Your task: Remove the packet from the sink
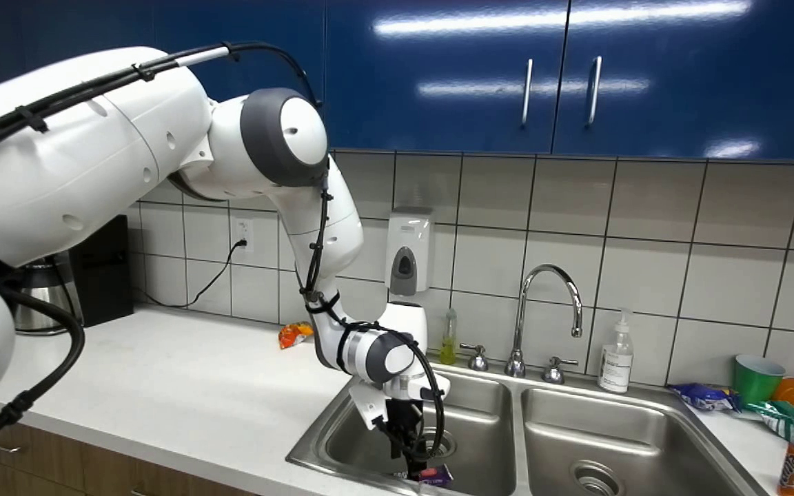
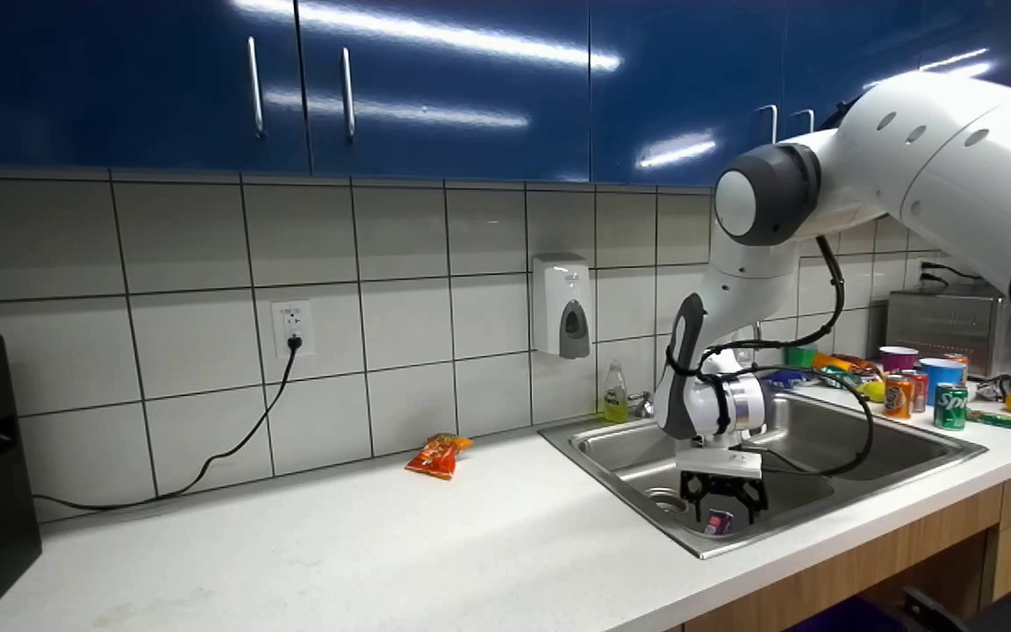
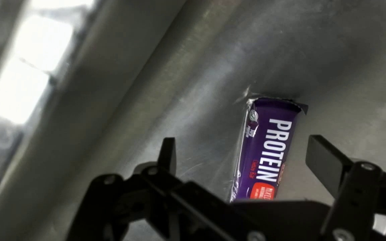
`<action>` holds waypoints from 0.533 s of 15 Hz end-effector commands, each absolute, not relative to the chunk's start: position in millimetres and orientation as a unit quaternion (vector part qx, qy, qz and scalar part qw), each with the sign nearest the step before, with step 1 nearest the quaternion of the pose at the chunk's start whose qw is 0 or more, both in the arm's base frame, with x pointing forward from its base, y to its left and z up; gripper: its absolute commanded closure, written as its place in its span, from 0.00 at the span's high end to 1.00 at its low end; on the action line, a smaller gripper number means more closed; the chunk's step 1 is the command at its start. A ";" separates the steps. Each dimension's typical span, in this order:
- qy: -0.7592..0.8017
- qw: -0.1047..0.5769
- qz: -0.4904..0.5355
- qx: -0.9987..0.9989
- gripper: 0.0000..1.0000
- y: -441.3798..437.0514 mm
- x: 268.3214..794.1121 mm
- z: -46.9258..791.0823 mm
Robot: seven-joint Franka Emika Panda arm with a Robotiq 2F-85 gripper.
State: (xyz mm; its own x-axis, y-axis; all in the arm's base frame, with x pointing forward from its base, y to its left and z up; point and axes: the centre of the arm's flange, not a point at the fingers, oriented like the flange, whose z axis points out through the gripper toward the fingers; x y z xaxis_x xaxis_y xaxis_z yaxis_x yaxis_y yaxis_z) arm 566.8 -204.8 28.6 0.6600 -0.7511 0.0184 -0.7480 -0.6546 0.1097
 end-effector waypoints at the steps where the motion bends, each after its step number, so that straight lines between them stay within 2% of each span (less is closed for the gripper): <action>1: -0.424 0.052 -0.012 0.904 1.00 -211.2 576.0 21.4; 8: -0.424 0.055 -0.008 0.904 1.00 -211.7 585.1 11.6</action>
